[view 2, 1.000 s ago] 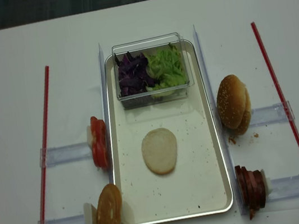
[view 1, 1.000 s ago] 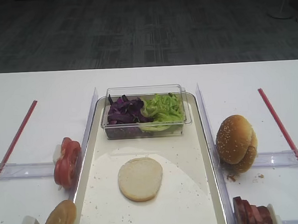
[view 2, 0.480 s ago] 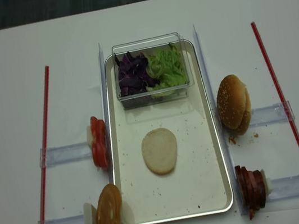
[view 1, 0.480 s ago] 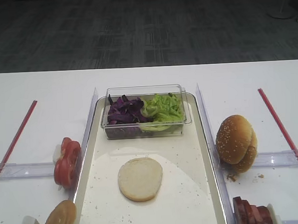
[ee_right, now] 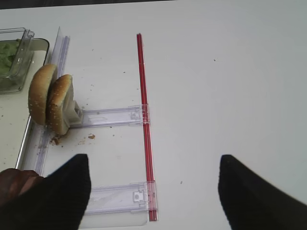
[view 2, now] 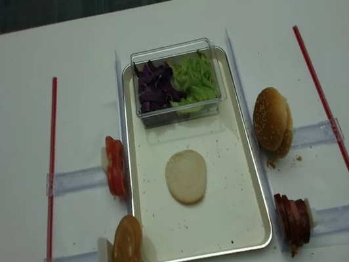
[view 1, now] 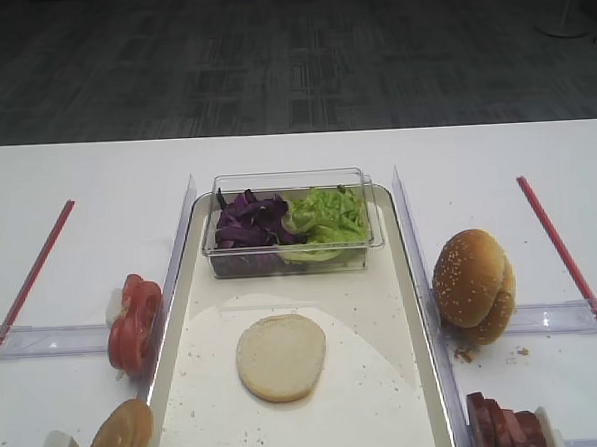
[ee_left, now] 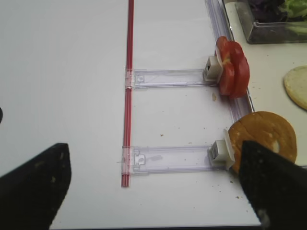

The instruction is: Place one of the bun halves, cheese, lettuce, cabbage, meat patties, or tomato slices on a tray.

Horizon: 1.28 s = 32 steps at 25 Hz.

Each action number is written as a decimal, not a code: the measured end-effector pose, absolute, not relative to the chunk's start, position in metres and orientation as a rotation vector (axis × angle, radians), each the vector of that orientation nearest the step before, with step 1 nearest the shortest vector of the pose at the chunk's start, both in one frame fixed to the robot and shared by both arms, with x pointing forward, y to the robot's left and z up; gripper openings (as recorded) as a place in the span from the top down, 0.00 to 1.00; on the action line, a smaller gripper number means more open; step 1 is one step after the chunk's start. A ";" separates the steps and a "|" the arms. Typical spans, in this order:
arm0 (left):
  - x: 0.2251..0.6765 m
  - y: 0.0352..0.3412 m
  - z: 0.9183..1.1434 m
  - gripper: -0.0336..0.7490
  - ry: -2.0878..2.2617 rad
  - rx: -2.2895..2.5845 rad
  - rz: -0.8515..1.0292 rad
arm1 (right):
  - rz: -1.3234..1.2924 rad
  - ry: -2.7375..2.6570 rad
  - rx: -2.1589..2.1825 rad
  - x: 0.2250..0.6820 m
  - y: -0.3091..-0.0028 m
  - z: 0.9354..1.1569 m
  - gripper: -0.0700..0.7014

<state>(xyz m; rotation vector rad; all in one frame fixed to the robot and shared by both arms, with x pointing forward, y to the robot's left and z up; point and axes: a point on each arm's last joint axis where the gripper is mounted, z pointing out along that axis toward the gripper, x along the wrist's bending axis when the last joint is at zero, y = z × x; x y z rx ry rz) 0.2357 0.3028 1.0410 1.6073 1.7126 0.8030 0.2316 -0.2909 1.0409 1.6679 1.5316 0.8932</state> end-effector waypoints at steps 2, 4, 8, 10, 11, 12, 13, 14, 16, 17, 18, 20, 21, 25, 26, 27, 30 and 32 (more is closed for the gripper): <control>0.236 0.303 1.041 0.12 1.714 1.606 0.802 | 0.893 1.532 1.668 0.232 -0.291 1.041 0.17; 0.236 0.303 1.041 0.12 1.714 1.606 0.802 | 0.893 1.532 1.668 0.232 -0.291 1.041 0.17; 0.236 0.303 1.041 0.12 1.714 1.606 0.802 | 0.893 1.532 1.668 0.232 -0.291 1.041 0.17; 0.236 0.303 1.041 0.12 1.714 1.606 0.802 | 0.893 1.532 1.668 0.232 -0.291 1.041 0.17; 0.236 0.303 1.041 0.12 1.714 1.606 0.802 | 0.893 1.532 1.668 0.232 -0.291 1.041 0.17; 0.236 0.303 1.041 0.12 1.714 1.606 0.802 | 0.893 1.532 1.668 0.232 -0.291 1.041 0.17; 0.236 0.303 1.041 0.12 1.714 1.606 0.802 | 0.893 1.532 1.668 0.232 -0.291 1.041 0.17; 0.236 0.303 1.041 0.12 1.714 1.606 0.802 | 0.893 1.532 1.668 0.232 -0.291 1.041 0.17; 0.236 0.303 1.041 0.12 1.714 1.606 0.802 | 0.893 1.532 1.668 0.232 -0.291 1.041 0.17; 0.236 0.303 1.041 0.12 1.714 1.606 0.802 | 0.893 1.532 1.668 0.232 -0.291 1.041 0.17; 0.236 0.303 1.041 0.12 1.714 1.606 0.802 | 0.893 1.532 1.668 0.232 -0.291 1.041 0.17; 0.236 0.303 1.041 0.12 1.714 1.606 0.802 | 0.893 1.532 1.668 0.232 -0.291 1.041 0.17; 0.236 0.303 1.041 0.12 1.714 1.606 0.802 | 0.893 1.532 1.668 0.232 -0.291 1.041 0.17; 0.236 0.303 1.041 0.12 1.714 1.606 0.802 | 0.893 1.532 1.668 0.232 -0.291 1.041 0.17; 0.236 0.303 1.041 0.12 1.714 1.606 0.802 | 0.893 1.532 1.668 0.232 -0.291 1.041 0.17; 0.236 0.303 1.041 0.12 1.714 1.606 0.802 | 0.893 1.532 1.668 0.232 -0.291 1.041 0.17; 0.236 0.303 1.041 0.12 1.714 1.606 0.802 | 0.893 1.532 1.668 0.232 -0.291 1.041 0.17; 0.236 0.303 1.041 0.12 1.714 1.606 0.802 | 0.893 1.532 1.668 0.232 -0.291 1.041 0.17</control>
